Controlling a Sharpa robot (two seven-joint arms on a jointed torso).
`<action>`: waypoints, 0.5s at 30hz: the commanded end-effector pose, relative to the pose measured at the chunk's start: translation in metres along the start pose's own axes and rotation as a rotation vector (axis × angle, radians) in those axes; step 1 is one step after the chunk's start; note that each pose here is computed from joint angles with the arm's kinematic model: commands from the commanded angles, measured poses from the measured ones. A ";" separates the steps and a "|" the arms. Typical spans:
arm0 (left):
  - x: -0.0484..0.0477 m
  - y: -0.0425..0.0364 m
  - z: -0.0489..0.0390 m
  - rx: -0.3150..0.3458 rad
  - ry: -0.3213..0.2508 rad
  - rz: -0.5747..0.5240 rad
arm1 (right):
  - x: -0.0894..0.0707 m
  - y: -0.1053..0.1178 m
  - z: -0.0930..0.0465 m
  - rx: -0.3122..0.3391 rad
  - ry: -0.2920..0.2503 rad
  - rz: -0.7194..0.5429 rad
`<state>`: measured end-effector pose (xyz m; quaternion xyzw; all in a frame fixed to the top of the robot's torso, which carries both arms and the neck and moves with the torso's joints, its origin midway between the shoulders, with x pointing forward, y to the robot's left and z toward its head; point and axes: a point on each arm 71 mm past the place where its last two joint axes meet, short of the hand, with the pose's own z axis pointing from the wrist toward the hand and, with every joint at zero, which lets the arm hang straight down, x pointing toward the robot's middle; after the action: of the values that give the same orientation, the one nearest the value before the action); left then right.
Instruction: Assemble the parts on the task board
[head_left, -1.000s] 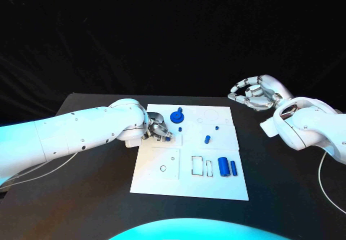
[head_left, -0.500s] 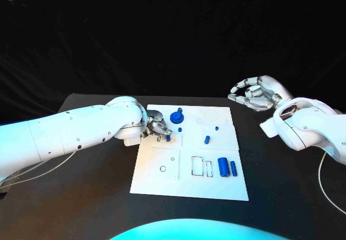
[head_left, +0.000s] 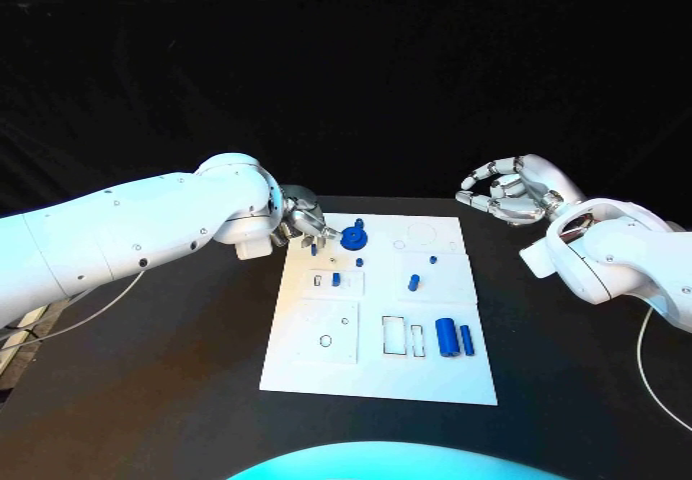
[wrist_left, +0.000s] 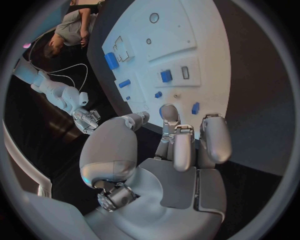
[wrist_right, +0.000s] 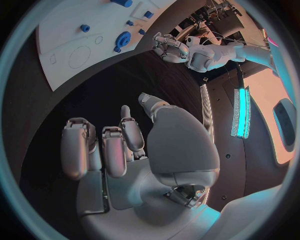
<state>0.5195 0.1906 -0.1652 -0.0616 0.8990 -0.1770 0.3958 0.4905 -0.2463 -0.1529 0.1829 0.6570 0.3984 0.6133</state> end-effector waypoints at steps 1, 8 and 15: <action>-0.0101 0.0037 0.0025 -0.009 0.030 0.039 | 0.001 0.000 0.000 -0.008 0.012 -0.004; -0.0336 0.0119 0.0118 -0.068 -0.002 0.073 | 0.002 0.000 0.001 -0.008 0.012 -0.004; -0.0357 0.0170 0.0227 -0.118 0.042 0.113 | 0.002 0.001 0.001 -0.010 0.014 -0.003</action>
<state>0.5614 0.2110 -0.1587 -0.0603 0.9069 -0.1140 0.4011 0.4913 -0.2453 -0.1534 0.1827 0.6572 0.3984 0.6131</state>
